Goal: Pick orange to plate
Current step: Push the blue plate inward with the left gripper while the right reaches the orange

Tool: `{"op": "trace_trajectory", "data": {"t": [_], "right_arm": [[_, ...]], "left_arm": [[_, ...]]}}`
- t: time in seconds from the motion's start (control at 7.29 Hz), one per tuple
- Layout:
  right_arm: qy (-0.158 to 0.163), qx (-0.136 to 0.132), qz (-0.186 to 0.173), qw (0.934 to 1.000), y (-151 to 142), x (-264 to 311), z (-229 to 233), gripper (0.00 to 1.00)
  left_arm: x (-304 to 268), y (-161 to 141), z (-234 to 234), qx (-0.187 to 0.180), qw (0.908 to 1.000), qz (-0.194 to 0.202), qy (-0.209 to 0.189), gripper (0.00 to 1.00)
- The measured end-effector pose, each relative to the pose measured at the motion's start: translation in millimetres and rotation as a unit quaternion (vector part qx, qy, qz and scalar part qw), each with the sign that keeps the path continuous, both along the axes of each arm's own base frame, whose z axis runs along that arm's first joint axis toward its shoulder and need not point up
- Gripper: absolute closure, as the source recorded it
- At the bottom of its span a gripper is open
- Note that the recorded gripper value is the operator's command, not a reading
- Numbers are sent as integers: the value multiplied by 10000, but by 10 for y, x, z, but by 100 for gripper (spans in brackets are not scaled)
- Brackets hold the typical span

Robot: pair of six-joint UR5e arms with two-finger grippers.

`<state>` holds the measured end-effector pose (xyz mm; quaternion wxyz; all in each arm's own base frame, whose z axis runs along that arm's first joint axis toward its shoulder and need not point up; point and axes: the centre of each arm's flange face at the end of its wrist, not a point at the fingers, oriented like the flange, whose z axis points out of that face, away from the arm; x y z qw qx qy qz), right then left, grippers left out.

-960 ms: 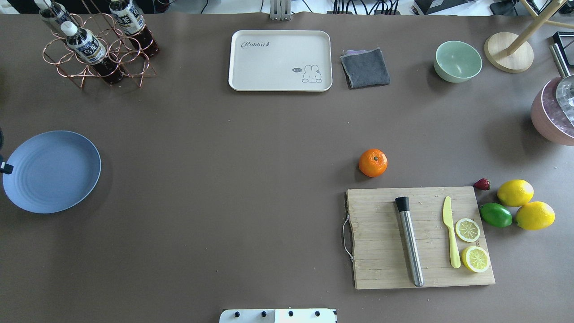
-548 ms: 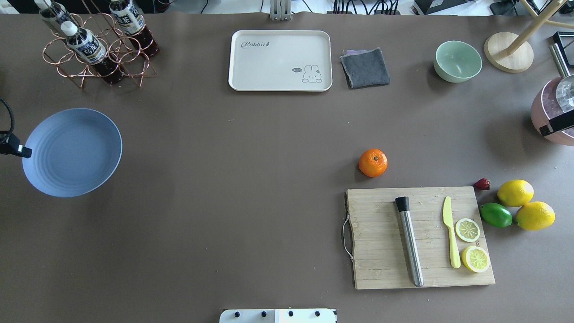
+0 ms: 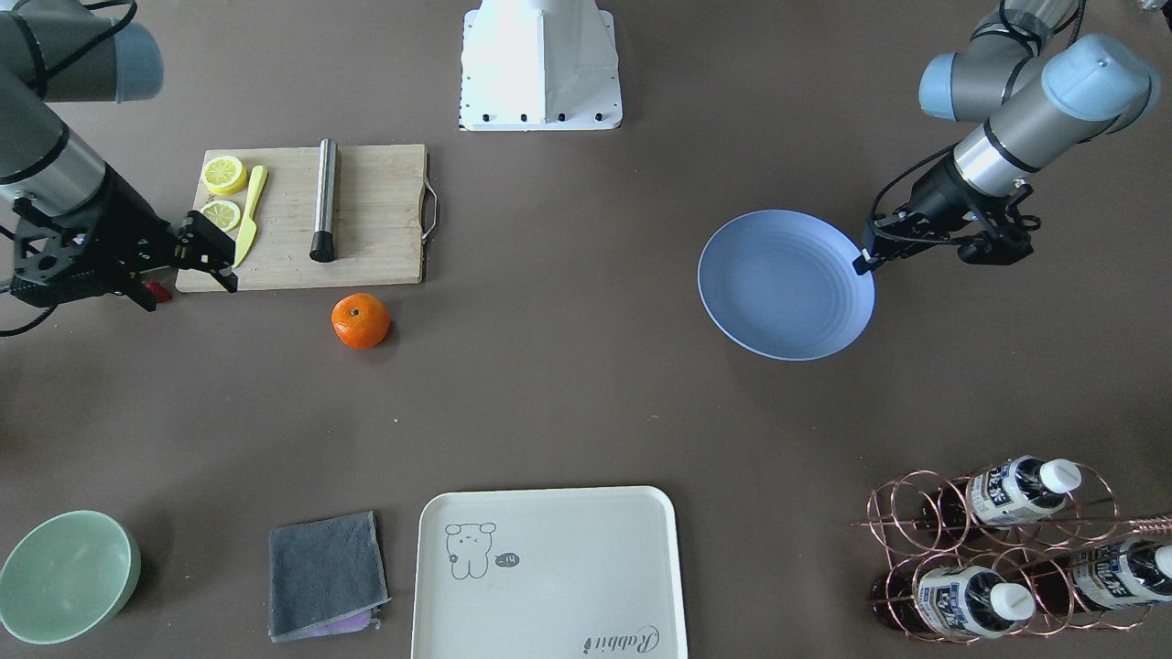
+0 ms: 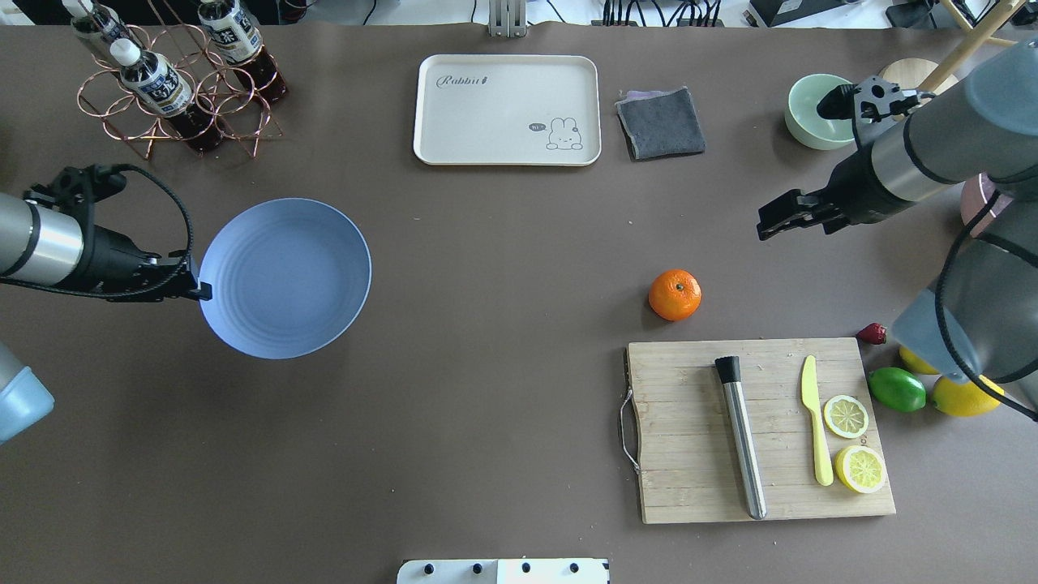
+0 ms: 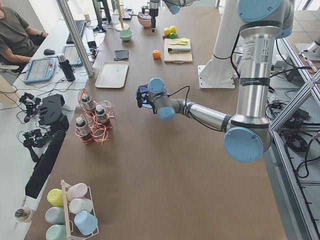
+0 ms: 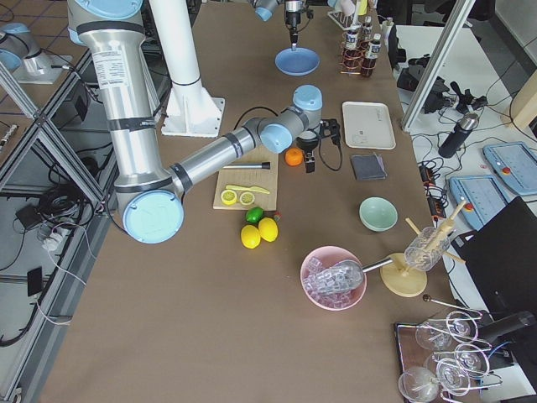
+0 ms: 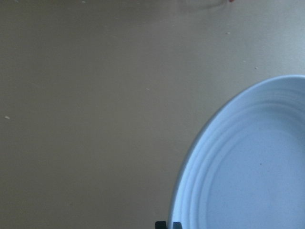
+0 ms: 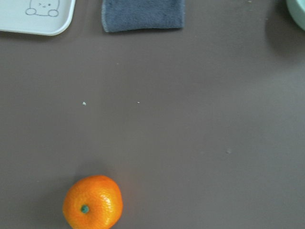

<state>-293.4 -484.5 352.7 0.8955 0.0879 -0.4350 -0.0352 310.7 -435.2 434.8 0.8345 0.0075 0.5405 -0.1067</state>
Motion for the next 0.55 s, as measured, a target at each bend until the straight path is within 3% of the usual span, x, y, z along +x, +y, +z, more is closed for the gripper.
{"op": "trace_trajectory", "data": {"t": [0.27,0.55], "right_arm": [[-24,-27,140,9999,163,-575,-296,0],[48,-29,143,9999,260,-849,-322,1]], "left_arm": [[759,83,-561,-63,9999,-115,-36,100],[1468,373,-1011,-147,9996,-215,-112,100]]}}
